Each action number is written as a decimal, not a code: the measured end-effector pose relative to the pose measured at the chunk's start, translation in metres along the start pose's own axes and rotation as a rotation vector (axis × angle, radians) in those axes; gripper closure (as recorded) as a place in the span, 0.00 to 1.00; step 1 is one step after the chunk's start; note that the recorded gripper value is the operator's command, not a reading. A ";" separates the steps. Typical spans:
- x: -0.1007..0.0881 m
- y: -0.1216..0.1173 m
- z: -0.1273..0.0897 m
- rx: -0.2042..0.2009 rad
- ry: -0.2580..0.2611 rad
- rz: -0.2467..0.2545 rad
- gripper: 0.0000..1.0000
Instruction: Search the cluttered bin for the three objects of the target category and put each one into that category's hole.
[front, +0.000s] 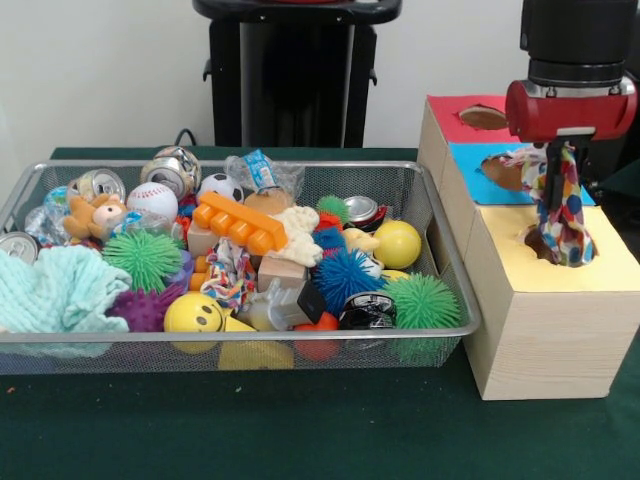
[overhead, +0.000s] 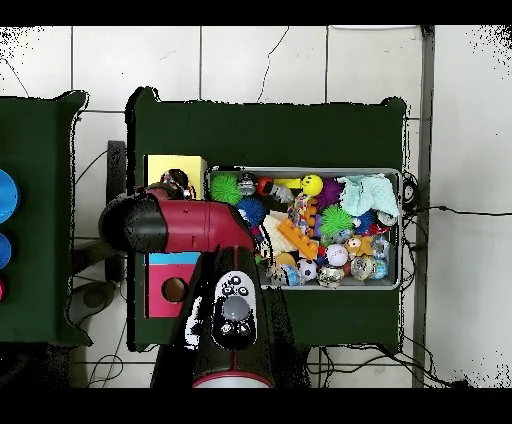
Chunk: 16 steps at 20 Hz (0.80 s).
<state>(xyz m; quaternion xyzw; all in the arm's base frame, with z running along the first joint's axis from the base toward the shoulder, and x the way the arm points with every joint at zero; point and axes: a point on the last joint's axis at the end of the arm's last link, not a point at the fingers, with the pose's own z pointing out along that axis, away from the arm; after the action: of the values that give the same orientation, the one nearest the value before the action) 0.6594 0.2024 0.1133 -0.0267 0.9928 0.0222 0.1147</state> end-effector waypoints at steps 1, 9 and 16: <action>0.001 -0.001 0.000 0.000 0.002 0.001 1.00; 0.005 -0.001 0.002 0.000 0.010 0.003 0.00; 0.009 -0.001 0.003 0.000 0.018 0.003 0.00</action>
<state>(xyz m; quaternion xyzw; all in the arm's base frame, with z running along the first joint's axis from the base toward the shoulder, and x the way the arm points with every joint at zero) 0.6517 0.2009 0.1085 -0.0255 0.9938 0.0219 0.1059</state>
